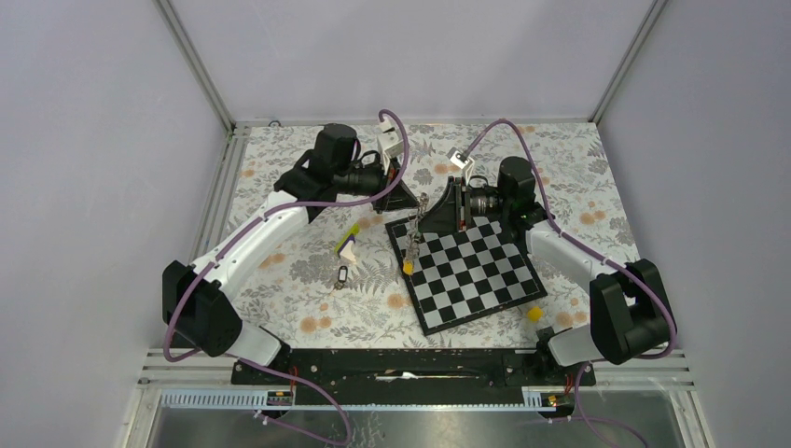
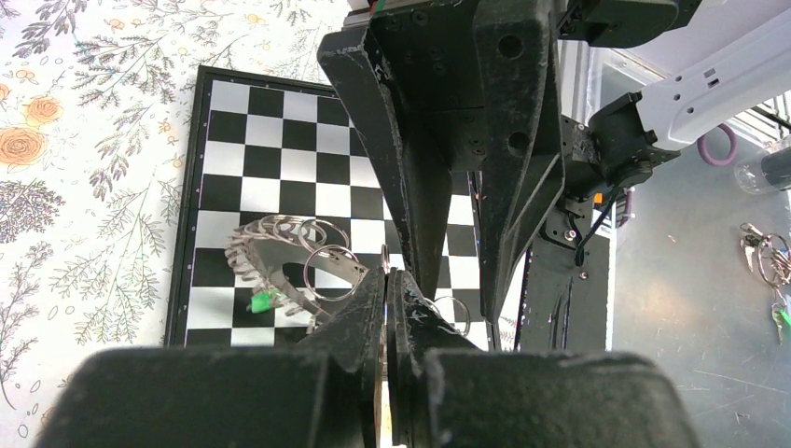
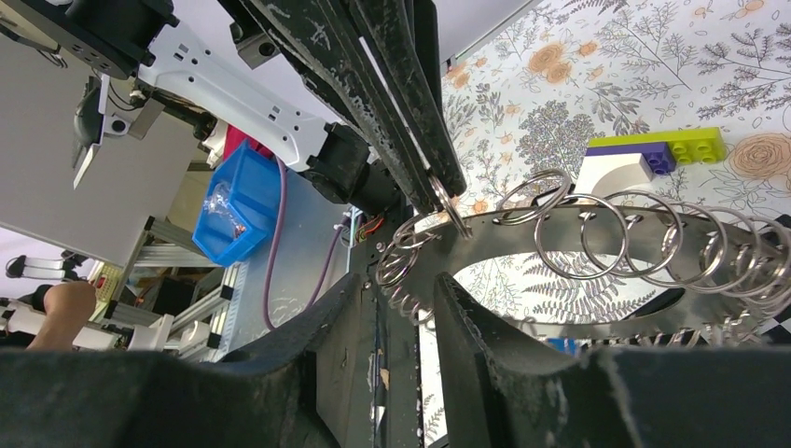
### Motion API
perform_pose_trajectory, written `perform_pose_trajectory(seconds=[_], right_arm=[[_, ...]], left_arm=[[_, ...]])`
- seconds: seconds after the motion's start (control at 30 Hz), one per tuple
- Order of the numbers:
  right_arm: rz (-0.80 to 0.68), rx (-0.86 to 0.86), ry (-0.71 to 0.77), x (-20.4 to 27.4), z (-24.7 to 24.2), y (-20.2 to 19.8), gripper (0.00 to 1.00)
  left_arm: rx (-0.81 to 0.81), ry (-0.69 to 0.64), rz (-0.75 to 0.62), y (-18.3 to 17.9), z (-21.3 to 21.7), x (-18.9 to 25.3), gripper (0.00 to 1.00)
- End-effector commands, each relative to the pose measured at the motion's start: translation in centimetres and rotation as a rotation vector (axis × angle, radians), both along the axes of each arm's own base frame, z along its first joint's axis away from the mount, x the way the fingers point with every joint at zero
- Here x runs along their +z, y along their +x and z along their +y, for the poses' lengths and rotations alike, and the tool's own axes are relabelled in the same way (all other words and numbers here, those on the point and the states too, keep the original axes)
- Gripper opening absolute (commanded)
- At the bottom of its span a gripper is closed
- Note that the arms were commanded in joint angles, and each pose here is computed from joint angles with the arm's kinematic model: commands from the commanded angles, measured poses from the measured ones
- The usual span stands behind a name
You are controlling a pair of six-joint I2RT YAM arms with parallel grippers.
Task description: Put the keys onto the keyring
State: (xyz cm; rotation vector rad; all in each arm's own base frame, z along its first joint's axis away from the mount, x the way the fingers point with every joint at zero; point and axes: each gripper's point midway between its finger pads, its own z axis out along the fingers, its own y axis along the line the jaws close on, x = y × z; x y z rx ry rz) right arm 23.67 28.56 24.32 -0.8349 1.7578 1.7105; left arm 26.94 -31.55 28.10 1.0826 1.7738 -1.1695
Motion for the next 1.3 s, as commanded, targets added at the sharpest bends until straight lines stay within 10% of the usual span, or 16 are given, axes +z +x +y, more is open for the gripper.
perform_pose_trajectory(seconds=[0.0, 0.7, 1.0, 1.27], right_arm=[[-0.027, -0.013, 0.014, 0.8, 0.5, 0.6, 0.42], [0.017, -0.041, 0.000, 0.2, 0.8, 1.3, 0.12], [-0.024, -0.016, -0.003, 0.1, 0.5, 0.9, 0.28], [-0.421, 0.043, -0.177, 0.6, -1.5, 0.4, 0.29]], left_arm=[[0.006, -0.034, -0.072, 0.8, -0.6, 1.3, 0.00], [0.019, -0.005, -0.097, 0.9, -0.5, 0.7, 0.00], [0.027, -0.004, -0.097, 1.0, -0.5, 0.8, 0.00], [0.044, -0.016, -0.052, 1.1, -0.7, 1.5, 0.00]])
